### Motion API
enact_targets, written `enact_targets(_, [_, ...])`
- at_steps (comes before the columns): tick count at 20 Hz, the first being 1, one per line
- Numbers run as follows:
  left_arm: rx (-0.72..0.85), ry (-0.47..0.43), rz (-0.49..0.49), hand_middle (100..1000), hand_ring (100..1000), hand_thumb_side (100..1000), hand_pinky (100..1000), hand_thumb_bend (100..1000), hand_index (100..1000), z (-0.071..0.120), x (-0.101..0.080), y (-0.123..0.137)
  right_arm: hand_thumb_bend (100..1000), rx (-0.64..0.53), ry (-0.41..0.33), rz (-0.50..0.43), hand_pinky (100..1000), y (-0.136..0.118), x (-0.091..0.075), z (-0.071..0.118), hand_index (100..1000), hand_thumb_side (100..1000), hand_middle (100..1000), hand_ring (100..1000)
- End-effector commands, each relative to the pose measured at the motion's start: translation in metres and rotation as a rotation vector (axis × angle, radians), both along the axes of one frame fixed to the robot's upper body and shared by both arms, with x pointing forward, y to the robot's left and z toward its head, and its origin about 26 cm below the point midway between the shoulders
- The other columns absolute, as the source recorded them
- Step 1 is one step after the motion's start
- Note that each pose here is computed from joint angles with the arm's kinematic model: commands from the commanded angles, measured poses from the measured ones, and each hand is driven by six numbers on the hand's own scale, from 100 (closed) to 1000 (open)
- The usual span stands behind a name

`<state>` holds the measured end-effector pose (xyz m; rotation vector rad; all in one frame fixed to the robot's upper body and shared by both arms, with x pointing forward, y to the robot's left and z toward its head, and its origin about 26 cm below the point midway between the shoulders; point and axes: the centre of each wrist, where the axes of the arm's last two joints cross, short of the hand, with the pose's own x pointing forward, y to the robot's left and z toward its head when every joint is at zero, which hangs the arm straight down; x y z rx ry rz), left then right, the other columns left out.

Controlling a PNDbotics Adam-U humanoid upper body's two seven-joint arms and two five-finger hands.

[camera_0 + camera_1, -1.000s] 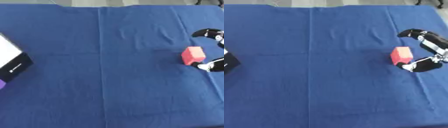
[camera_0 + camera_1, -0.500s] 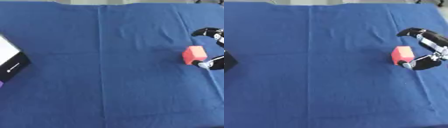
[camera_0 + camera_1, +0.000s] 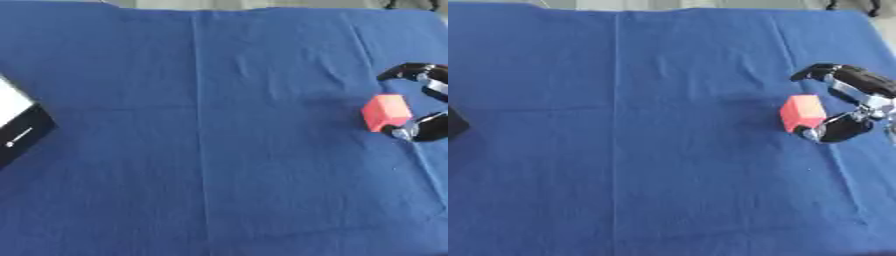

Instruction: Pick up the objects with one hand, pass them to the other hand, and then place them into the box on the other side of the table.

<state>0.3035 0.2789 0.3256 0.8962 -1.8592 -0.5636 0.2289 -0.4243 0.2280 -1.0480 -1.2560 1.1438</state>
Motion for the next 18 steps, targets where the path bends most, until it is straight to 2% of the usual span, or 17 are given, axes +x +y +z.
enact_targets(1, [0.039,-0.034,0.015,626,737,518,945,100,718,0.011,-0.007,0.003,447,-0.062,-0.021,-0.029,982,0.001,0.000,0.011,900,100,884,968])
enact_targets(18, [0.044,-0.038,0.023,630,739,509,943,100,719,0.010,-0.008,0.004,427,-0.126,0.015,-0.161,1000,-0.004,-0.006,-0.001,898,100,880,954])
